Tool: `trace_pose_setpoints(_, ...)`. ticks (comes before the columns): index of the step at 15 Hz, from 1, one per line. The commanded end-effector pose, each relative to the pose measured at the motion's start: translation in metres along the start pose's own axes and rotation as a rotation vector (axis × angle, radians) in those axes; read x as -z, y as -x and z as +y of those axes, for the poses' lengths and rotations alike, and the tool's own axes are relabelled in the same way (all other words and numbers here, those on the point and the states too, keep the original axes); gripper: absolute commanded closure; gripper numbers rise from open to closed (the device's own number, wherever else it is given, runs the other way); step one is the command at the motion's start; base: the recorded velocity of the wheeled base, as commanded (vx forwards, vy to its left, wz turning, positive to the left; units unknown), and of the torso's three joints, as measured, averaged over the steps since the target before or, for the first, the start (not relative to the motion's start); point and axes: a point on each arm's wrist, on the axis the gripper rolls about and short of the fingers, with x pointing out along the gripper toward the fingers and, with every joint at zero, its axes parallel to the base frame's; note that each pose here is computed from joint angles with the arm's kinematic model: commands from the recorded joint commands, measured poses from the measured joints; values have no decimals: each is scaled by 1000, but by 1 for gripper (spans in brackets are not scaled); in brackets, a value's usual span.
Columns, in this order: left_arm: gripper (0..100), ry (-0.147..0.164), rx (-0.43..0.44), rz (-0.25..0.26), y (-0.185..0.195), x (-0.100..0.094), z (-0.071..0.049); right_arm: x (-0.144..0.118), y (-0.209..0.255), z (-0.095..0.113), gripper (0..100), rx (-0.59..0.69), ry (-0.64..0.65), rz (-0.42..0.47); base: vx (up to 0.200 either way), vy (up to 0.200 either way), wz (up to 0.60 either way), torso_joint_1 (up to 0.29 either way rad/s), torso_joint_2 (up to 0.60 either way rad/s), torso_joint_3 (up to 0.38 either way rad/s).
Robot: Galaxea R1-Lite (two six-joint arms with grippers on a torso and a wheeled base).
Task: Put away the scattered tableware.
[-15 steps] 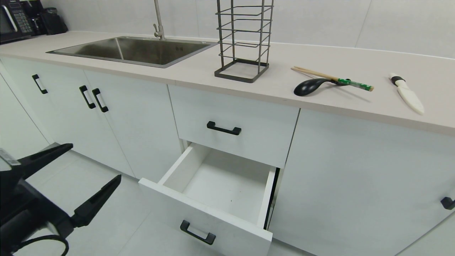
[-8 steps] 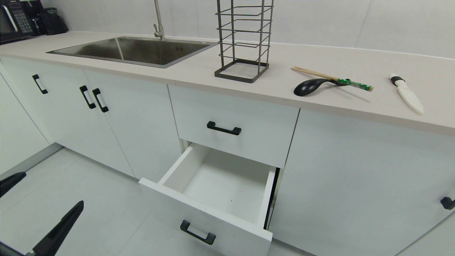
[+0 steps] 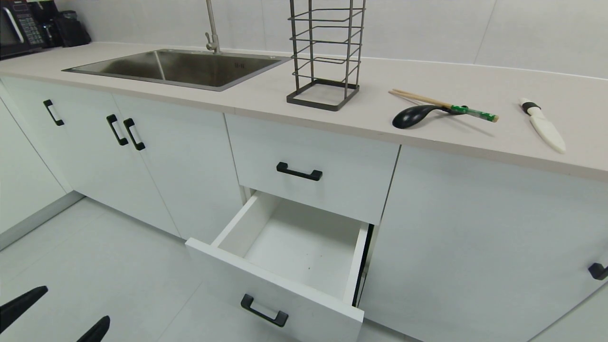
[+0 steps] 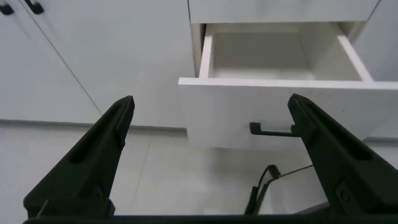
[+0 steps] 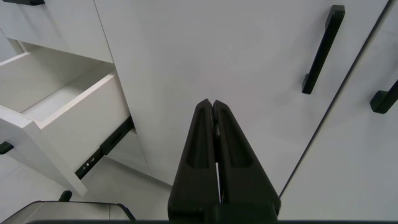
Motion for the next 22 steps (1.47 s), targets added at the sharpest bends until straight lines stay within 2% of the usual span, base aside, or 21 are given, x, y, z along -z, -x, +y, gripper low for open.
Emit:
trace_pose_setpoints(1, 0, -20, -79, -62, 20, 15, 1, 0, 0, 0, 100, 0, 0, 1, 0, 0, 0, 0, 0, 0)
trace_pose_setpoints(2, 0, -43, -91, -64, 27, 19, 1, 0, 0, 0, 100, 0, 0, 1, 0, 0, 0, 0, 0, 0)
trace_pose_setpoints(3, 0, -50, -116, -83, 31, 20, 0, 0, 0, 0, 100, 0, 0, 1, 0, 0, 0, 0, 0, 0)
trace_pose_setpoints(5, 0, -49, -186, -128, 36, 19, -1, 0, 0, 0, 100, 0, 0, 1, 0, 0, 0, 0, 0, 0)
trace_pose_setpoints(9, 0, -57, -204, -214, 46, 28, -4, 0, 0, 0, 100, 0, 0, 1, 0, 0, 0, 0, 0, 0)
trace_pose_setpoints(11, 0, -42, -207, -238, 47, 26, -4, 0, 0, 0, 100, 0, 0, 1, 0, 0, 0, 0, 0, 0)
trace_pose_setpoints(14, 0, -17, -204, -177, 46, 32, -5, 0, 0, 0, 100, 0, 0, 1, 0, 0, 0, 0, 0, 0)
trace_pose_setpoints(15, 0, -4, -230, -147, 46, 36, -6, 0, 0, 0, 100, 0, 0, 1, 0, 0, 0, 0, 0, 0)
trace_pose_setpoints(17, 0, -12, -274, -161, 51, 44, -9, 0, 0, 0, 100, 0, 0, 0, 0, 0, 0, 0, 0, 0)
trace_pose_setpoints(18, 0, 5, -262, -103, 50, 50, -9, 0, 0, 0, 100, 0, 0, 1, 0, 0, 0, 0, 0, 0)
trace_pose_setpoints(19, 0, 20, -247, -80, 50, 53, -10, 0, 0, 0, 100, 0, 0, 1, 0, 0, 0, 0, 0, 0)
trace_pose_setpoints(21, 0, 55, -249, -87, 50, 53, -10, 0, 0, 0, 100, 0, 0, 1, 0, 0, 0, 0, 0, 0)
trace_pose_setpoints(22, 0, 62, -245, -87, 50, 53, -10, 0, 0, 0, 100, 0, 0, 1, 0, 0, 0, 0, 0, 0)
